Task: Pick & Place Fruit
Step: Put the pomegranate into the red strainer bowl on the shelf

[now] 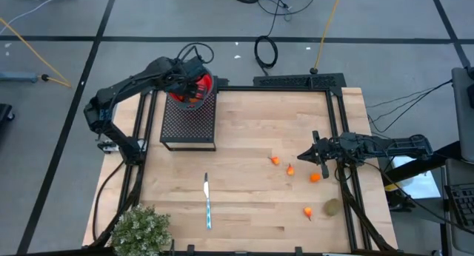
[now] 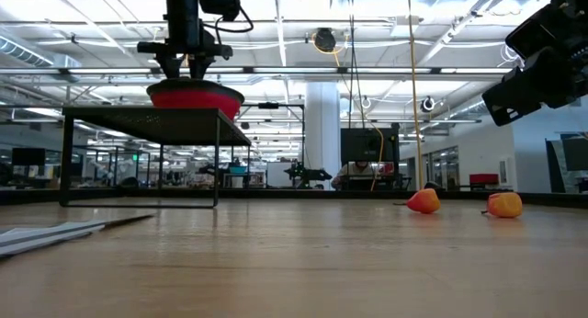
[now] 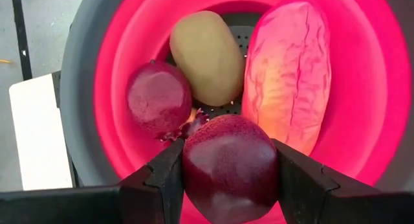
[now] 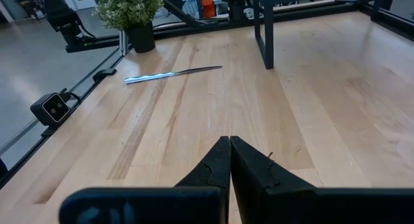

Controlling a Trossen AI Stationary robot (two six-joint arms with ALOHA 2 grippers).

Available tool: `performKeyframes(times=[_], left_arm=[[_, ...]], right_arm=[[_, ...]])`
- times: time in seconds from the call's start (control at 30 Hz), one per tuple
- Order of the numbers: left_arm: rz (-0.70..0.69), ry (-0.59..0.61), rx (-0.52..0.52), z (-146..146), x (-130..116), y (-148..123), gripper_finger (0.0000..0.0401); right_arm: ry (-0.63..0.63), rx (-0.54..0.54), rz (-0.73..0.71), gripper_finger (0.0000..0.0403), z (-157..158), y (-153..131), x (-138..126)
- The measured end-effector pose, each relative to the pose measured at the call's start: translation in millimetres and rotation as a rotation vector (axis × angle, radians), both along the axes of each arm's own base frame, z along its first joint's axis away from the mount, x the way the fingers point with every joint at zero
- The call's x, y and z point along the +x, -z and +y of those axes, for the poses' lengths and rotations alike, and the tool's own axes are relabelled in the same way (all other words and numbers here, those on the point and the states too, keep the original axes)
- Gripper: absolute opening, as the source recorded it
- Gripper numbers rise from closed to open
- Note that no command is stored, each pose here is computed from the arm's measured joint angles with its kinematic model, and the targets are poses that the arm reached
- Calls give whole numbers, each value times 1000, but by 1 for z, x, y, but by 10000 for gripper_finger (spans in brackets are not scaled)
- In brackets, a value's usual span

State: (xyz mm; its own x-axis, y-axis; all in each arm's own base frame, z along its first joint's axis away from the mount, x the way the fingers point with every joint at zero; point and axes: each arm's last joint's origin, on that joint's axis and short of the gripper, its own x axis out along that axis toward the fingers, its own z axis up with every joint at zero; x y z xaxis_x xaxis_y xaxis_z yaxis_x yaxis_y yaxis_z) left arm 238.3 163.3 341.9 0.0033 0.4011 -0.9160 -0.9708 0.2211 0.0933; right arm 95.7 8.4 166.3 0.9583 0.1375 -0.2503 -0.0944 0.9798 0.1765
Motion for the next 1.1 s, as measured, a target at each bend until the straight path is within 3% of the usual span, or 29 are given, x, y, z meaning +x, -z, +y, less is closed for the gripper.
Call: performKeyframes(times=[0.43,1.1], left_arm=[[27,-19,-14,1,0,17,186],[12,-16,-25,0,1,17,187]], right_arm=[[-6,-21,-3,4,0,0,0],[-11,-25,-4,4,0,0,0]])
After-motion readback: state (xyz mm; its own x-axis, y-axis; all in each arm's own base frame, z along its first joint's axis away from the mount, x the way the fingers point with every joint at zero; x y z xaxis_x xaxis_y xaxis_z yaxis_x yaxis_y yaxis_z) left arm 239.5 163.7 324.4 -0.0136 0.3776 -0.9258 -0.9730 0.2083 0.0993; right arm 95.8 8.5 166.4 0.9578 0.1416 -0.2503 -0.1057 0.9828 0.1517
